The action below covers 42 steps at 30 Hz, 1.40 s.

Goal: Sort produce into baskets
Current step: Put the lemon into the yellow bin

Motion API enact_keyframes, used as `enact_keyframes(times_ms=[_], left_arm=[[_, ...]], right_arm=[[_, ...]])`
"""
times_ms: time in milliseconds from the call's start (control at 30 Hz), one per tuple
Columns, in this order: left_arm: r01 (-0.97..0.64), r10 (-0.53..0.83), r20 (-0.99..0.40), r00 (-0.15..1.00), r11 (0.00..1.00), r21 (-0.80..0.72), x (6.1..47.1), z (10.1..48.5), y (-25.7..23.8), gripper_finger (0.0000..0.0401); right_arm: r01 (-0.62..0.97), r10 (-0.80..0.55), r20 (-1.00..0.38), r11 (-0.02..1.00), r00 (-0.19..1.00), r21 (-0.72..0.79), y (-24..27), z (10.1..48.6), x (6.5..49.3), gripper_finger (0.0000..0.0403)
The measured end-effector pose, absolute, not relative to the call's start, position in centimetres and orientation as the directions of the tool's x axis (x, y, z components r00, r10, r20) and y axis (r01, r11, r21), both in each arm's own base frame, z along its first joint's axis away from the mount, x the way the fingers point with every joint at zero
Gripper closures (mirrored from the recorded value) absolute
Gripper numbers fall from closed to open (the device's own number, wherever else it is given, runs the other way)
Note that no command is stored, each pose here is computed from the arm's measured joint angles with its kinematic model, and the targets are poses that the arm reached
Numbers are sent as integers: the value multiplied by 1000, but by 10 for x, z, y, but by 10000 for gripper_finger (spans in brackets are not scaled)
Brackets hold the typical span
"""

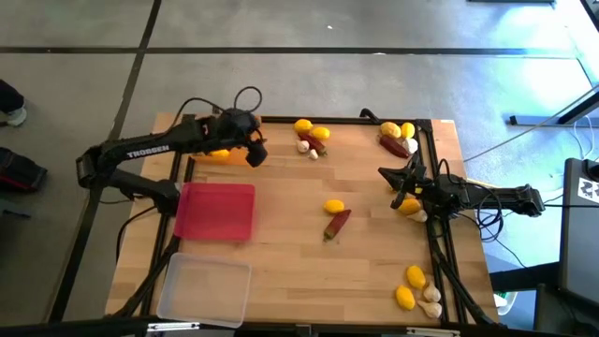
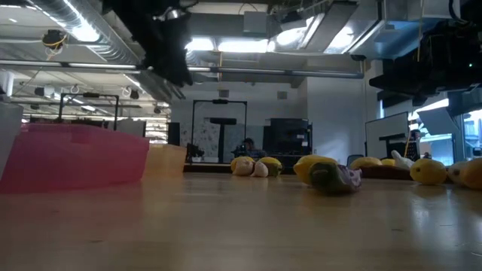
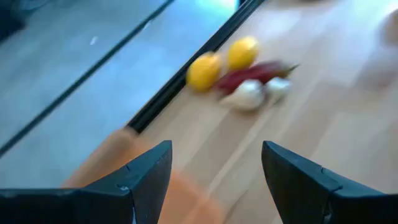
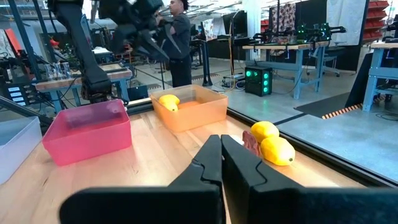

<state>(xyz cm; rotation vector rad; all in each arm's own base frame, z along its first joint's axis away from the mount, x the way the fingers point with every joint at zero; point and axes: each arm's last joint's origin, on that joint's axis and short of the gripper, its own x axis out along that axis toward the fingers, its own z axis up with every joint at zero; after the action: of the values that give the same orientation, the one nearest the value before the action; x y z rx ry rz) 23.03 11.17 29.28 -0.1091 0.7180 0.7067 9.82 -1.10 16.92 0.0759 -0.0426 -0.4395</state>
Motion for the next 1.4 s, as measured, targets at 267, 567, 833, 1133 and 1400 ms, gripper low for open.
enact_keyframes(times_ms=[267,567,833,1133,1400], left_arm=[[-520,505,-526,685,844,133,252,300,83,158],[-442,446,-427,786,889,115,264,282,59,158],[-402,410,-414,812,909,111,272,271,47,158],[-400,405,-435,804,910,108,282,260,47,158],[-396,403,-459,792,911,115,286,253,48,158]], right_arm=[[411,-415,27,907,909,89,-11,169,98,398],[308,-321,88,942,943,130,-8,176,100,398],[292,-298,33,950,954,110,-7,183,108,398],[303,-297,-84,951,951,70,-7,193,126,398],[308,-297,-214,951,931,20,-6,195,150,398]])
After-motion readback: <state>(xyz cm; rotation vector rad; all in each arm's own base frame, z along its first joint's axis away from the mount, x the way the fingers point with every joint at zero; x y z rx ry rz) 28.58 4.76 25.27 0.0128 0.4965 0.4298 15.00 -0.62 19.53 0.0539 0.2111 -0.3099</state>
